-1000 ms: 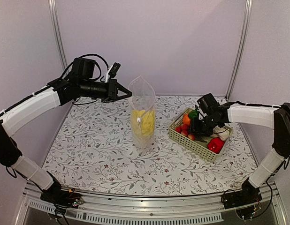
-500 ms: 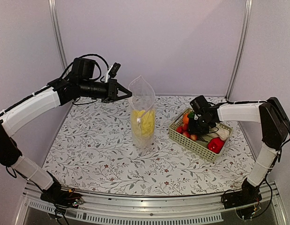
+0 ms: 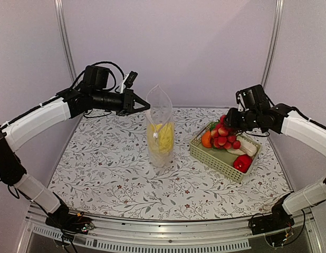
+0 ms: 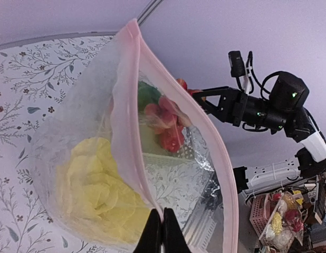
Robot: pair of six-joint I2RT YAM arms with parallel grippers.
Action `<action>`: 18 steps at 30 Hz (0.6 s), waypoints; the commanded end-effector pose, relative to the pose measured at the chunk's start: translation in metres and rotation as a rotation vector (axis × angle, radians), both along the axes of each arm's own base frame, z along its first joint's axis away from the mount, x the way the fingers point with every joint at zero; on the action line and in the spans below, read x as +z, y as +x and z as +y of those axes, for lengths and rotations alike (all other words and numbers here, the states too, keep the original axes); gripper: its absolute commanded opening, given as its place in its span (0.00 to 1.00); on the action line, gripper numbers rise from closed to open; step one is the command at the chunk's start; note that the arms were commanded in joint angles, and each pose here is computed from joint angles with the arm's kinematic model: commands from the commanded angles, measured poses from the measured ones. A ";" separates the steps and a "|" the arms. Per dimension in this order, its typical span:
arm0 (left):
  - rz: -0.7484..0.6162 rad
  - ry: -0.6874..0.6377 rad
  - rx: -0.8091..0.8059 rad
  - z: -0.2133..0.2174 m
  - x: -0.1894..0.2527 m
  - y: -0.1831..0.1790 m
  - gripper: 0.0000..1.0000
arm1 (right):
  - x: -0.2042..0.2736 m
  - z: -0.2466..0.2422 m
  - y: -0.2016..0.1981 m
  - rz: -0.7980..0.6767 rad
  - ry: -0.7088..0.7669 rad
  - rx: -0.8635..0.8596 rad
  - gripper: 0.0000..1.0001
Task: Place the food in the zip-top bag and seal the zipper
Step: Pick up the fake fruit from the bin, then place the fake fruit in the zipper food storage bag.
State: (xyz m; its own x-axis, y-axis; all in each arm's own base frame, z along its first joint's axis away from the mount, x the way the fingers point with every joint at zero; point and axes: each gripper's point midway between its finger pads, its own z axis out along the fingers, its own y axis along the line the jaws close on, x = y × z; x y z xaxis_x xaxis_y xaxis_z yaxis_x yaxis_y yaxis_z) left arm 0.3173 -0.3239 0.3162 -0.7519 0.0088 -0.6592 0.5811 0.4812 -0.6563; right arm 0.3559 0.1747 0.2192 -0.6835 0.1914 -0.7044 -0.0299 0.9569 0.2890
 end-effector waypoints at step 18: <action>-0.009 -0.061 -0.053 -0.024 0.015 0.002 0.00 | 0.240 0.062 -0.061 -0.437 0.462 0.340 0.12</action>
State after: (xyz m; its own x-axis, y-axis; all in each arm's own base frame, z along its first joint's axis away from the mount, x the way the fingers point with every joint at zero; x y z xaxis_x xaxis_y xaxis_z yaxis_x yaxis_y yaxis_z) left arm 0.3200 -0.3345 0.3174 -0.7611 0.0076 -0.6486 0.5816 0.4506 -0.6773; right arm 0.3075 0.2106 0.4013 -0.4896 0.3043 -0.8171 -0.3654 0.7793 0.5091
